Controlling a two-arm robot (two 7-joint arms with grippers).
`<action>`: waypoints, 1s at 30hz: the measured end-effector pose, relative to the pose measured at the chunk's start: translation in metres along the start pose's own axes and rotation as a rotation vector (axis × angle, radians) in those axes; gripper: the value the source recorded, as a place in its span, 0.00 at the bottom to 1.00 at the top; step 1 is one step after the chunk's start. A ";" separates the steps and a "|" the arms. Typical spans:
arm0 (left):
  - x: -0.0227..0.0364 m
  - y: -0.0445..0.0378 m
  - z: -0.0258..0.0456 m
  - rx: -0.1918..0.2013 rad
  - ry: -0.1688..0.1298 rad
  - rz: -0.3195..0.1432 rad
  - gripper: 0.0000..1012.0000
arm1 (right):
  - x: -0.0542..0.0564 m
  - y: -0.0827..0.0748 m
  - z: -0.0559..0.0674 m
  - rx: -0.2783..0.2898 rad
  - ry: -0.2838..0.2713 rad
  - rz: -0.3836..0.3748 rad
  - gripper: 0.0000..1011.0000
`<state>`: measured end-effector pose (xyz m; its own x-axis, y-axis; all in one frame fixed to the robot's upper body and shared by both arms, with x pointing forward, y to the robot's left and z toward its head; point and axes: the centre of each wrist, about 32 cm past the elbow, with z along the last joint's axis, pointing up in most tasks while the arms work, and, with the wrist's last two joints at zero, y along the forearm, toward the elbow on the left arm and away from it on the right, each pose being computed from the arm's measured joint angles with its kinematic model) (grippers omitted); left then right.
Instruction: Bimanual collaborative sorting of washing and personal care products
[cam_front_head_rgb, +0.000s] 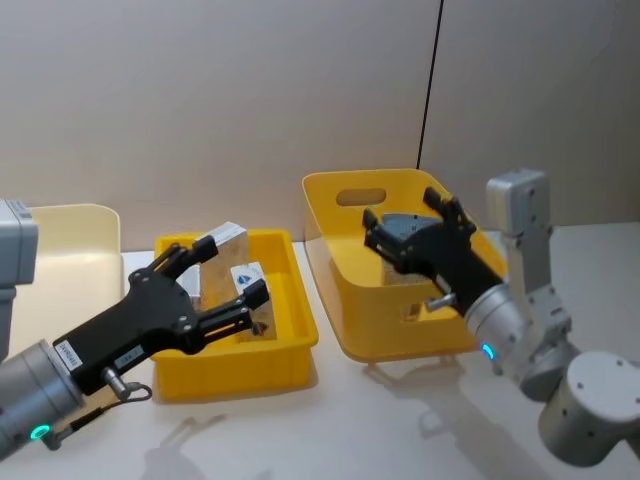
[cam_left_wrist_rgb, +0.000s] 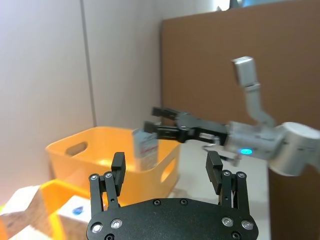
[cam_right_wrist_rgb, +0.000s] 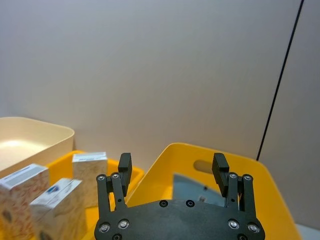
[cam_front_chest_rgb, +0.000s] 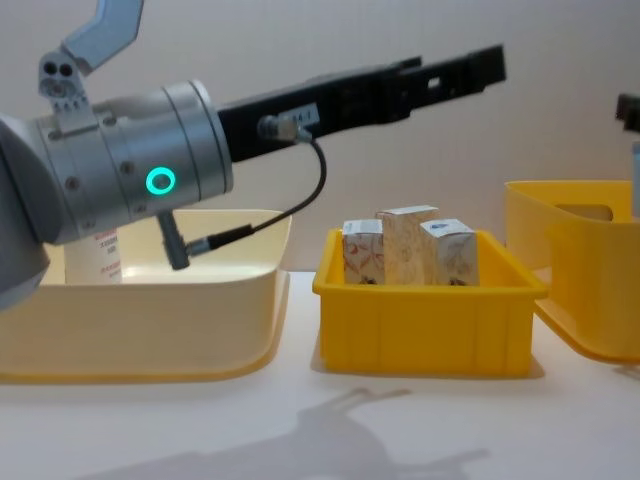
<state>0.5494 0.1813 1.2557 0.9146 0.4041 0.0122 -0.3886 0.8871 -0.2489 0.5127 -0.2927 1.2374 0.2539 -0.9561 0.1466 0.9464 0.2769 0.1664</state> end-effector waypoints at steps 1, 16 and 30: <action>-0.0006 0.0008 -0.0006 0.005 -0.004 0.011 0.99 | -0.002 -0.002 -0.001 -0.003 0.003 0.002 0.99; -0.0121 0.0147 -0.0124 0.090 -0.076 0.201 0.99 | -0.047 -0.034 -0.020 -0.062 0.062 0.042 0.99; -0.0244 0.0286 -0.0233 0.163 -0.166 0.386 0.99 | -0.077 -0.058 -0.028 -0.100 0.111 0.066 0.99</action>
<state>0.5185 0.1916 1.2257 0.6741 0.7310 0.1065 -0.7226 0.6824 -0.1101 0.4442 -0.2376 1.1891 0.3316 -0.9424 0.0447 0.9406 0.3339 0.0611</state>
